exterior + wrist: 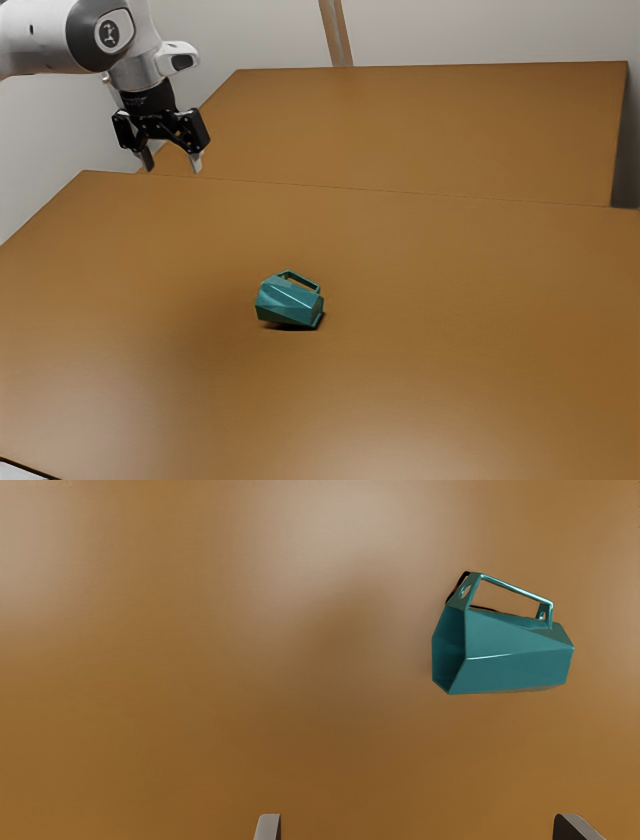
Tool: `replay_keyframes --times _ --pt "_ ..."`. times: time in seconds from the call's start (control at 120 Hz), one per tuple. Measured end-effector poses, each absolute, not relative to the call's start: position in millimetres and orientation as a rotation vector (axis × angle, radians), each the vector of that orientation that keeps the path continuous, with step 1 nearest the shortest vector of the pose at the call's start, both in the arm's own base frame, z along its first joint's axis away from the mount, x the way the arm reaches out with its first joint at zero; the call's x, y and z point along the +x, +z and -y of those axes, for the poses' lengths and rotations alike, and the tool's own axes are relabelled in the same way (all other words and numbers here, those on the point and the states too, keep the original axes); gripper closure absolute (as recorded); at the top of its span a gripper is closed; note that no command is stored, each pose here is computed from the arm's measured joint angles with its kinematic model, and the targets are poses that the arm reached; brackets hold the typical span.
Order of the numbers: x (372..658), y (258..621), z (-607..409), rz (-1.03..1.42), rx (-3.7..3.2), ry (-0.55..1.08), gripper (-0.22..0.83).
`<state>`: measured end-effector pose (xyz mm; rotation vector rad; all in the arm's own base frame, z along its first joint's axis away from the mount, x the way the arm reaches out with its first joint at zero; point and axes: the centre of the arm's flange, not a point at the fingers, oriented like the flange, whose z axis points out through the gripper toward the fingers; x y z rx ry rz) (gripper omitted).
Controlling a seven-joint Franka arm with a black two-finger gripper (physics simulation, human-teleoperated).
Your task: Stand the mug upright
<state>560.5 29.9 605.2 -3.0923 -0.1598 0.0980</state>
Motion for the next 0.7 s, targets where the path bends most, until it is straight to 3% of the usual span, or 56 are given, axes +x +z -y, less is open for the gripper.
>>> replay_keyframes --times 0.333,0.7 --pt "549 617 -32 0.165 -3.099 0.070 0.01" --pt "536 597 -45 0.179 -3.175 -0.035 0.01"
